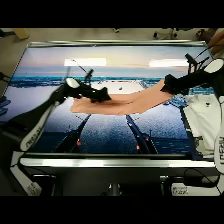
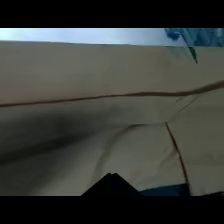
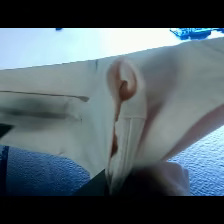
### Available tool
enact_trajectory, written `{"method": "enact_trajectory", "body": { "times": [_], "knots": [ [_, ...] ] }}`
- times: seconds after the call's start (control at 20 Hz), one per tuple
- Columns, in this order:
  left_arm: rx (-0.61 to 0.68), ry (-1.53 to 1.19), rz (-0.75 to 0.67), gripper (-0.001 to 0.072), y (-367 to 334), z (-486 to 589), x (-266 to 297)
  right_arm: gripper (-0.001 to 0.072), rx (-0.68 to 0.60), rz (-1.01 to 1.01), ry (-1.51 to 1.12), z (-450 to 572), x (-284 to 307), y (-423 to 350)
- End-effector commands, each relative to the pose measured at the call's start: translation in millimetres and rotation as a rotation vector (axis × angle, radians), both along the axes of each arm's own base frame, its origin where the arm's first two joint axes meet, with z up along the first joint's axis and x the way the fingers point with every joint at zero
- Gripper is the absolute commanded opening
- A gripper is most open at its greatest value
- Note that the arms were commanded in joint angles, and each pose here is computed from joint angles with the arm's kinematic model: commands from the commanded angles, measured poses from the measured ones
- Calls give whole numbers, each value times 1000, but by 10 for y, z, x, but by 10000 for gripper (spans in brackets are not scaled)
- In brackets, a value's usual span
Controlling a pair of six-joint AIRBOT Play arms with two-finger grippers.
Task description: Fold the shirts.
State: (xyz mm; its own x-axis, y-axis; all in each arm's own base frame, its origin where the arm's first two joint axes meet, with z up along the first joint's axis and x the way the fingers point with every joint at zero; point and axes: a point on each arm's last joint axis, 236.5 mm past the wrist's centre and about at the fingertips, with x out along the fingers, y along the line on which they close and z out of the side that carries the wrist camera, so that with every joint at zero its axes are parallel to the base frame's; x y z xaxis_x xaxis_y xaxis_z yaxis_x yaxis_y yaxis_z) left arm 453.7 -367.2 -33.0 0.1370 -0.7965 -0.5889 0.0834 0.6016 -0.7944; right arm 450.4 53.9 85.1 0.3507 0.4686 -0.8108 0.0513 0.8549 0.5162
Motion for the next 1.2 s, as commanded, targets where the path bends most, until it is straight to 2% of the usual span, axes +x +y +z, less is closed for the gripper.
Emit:
{"method": "enact_trajectory", "body": {
  "times": [0.0,0.1,0.25,0.4,0.5,0.6,0.7,0.8,0.85,1.0,1.05,1.15],
  "knots": [
    [-286,114,37,23,-981,-64,-276,20,-5,49,-43,568,-416,107],
    [-361,163,28,23,-1301,-86,-464,20,-14,74,-59,757,-610,141],
    [-351,191,-27,22,-1554,-206,-773,20,-28,65,-133,995,-677,146],
    [-318,104,-56,19,-1399,-122,-646,20,-4,42,-139,959,-553,175],
    [-186,-46,-102,17,-1006,26,-422,20,10,67,-135,828,-407,384],
    [31,-184,-120,18,-363,248,-163,20,34,118,-138,641,-232,824],
    [260,-313,-84,17,486,627,106,20,97,169,-151,427,-56,1417],
    [430,-410,19,18,1380,1159,285,21,193,195,-127,141,51,2029],
    [471,-447,75,19,1741,1439,305,21,235,197,-103,-34,83,2292],
    [492,-533,224,20,2498,2235,133,22,322,155,-11,-697,154,2901],
    [495,-560,256,20,2641,2441,37,100,352,128,26,-902,164,3040],
    [498,-602,287,20,2768,2721,-138,665,419,87,68,-1068,194,3184]
  ]
}}
